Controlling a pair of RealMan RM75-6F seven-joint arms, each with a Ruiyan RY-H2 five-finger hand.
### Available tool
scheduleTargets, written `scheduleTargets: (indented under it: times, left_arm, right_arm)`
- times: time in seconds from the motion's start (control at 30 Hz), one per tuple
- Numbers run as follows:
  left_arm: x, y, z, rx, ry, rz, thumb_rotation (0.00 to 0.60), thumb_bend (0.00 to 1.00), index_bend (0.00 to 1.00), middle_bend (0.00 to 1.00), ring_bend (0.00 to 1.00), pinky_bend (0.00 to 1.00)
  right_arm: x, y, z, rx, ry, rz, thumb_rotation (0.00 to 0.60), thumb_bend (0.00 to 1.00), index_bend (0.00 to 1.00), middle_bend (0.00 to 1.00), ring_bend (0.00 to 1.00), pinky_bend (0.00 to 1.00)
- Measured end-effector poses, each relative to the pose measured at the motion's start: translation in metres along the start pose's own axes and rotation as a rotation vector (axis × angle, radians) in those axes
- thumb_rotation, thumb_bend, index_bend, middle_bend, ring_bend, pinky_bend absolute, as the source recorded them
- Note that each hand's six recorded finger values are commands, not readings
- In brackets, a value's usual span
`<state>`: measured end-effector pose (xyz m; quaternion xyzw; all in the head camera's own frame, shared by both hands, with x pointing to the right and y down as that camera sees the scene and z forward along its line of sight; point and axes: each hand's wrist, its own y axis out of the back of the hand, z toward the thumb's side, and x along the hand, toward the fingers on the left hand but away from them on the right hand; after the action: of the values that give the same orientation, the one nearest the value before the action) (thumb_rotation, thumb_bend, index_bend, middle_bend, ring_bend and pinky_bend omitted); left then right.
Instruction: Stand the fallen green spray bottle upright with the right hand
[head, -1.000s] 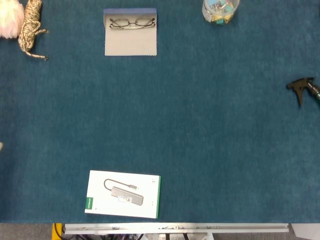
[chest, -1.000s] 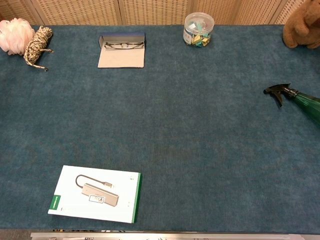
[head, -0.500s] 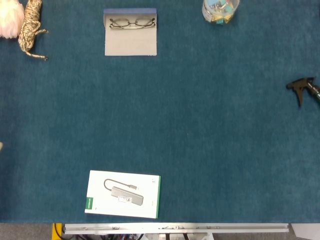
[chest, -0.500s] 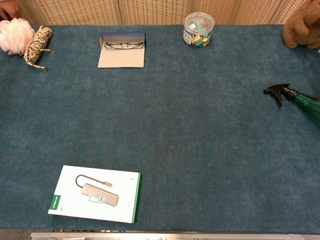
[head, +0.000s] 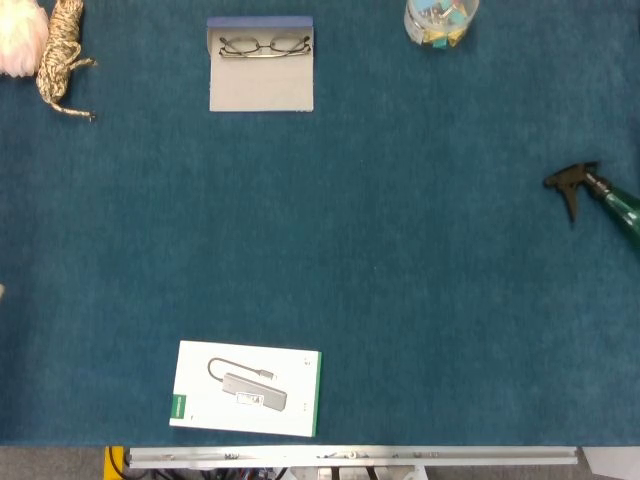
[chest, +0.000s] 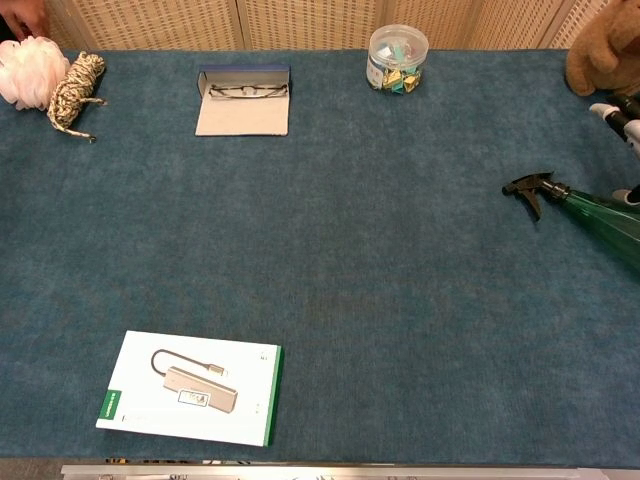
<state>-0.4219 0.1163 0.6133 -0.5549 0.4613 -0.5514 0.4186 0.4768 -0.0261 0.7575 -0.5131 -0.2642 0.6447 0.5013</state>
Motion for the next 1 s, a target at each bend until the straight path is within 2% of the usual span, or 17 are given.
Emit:
scheduleTargets:
  times: [0.57, 1.0]
  left_arm:
    - [0.000, 0.003, -0.002, -0.008, 0.002, 0.007, 0.600, 0.00, 0.53, 0.39, 0.23, 0.29]
    - [0.000, 0.003, -0.002, -0.007, 0.003, 0.006, 0.600, 0.00, 0.53, 0.39, 0.23, 0.29]
  right_arm:
    - [-0.001, 0.020, 0.050, -0.096, 0.134, -0.047, 0.600, 0.00, 0.00, 0.00, 0.00, 0.10]
    - [0.014, 0.030, 0.081, -0.240, 0.287, 0.008, 0.600, 0.00, 0.00, 0.00, 0.00, 0.10]
